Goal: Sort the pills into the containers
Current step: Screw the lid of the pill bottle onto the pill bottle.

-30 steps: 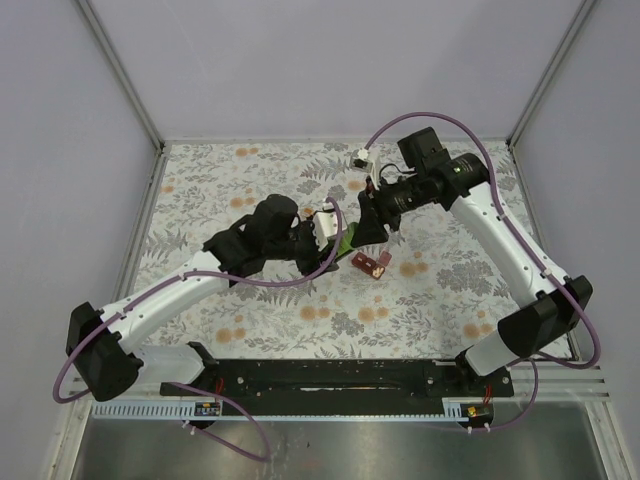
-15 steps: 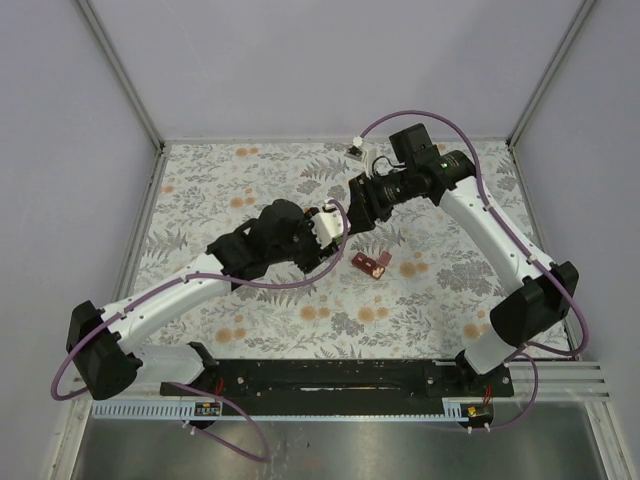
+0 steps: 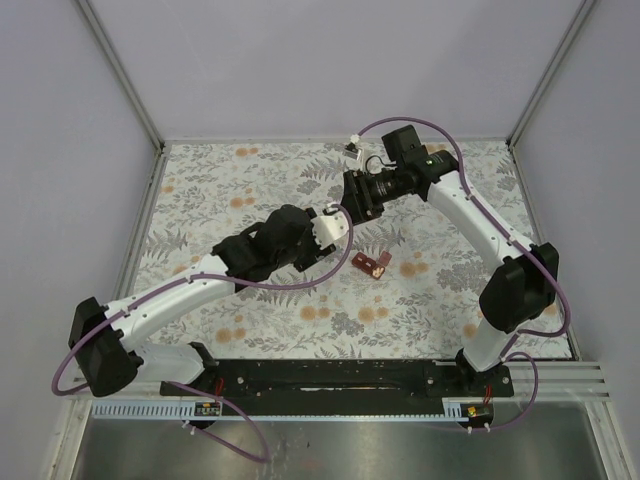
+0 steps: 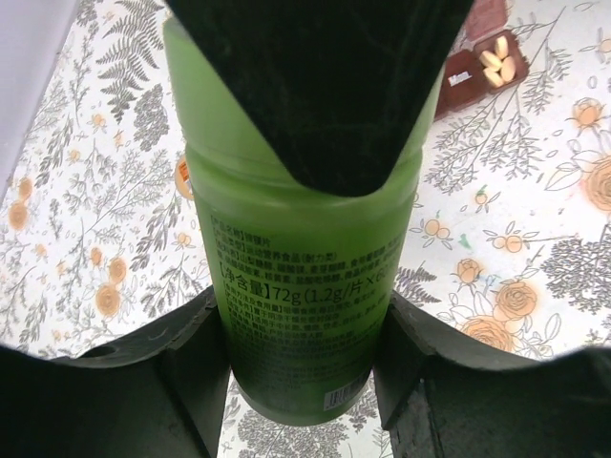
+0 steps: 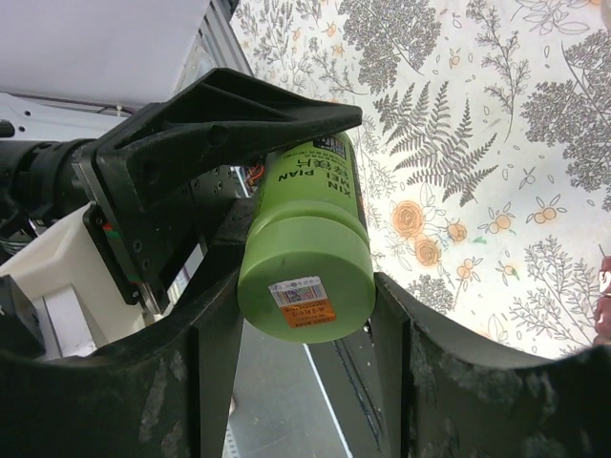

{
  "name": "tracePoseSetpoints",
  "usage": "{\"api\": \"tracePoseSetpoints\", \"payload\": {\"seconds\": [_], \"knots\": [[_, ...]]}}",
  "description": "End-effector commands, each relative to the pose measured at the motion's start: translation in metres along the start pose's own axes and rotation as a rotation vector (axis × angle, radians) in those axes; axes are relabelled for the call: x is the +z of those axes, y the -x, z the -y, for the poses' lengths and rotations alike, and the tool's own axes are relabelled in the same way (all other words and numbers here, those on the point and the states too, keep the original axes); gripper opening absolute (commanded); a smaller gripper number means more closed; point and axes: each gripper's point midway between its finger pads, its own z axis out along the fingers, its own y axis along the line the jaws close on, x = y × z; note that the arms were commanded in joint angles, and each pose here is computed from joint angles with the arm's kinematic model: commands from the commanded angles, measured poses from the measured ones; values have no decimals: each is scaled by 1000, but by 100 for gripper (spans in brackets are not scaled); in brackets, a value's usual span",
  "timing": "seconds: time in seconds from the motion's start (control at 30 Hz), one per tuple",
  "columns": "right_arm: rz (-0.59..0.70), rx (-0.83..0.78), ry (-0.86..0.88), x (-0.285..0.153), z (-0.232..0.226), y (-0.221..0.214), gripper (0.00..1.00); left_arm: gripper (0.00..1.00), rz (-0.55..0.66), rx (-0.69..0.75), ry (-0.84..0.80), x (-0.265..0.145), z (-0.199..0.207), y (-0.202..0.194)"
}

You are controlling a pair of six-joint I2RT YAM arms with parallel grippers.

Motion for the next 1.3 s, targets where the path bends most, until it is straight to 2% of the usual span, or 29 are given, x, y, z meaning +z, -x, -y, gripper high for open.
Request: {"api": "tracePoseSetpoints", "payload": {"seconds": [0.0,0.3,0.53,0.63,0.73,0.83,0.87,1.07,1.27], "knots": [[-86,146,193,15,-33,-18,16,0,334,-50,187,-13,-42,98],[-97,260,308,20,-41,-16,20,0,319,-9,271,-13,-46,100],[-92,262,327,19,-44,-16,37,0,326,-16,259,-11,-43,101],[-87,253,327,18,-45,-15,40,0,331,-21,246,-10,-40,101],[-85,242,329,18,-46,-15,54,0,337,-25,239,-12,-38,100],[-81,237,326,17,-46,-15,80,0,344,-25,232,-13,-37,101],[-78,233,326,16,-47,-15,84,0,344,-27,230,-13,-37,100],[-62,212,326,11,-49,-12,99,0,349,-28,211,-12,-33,99],[-22,195,317,-2,-48,-5,99,0,344,-28,189,-8,-27,95]]}}
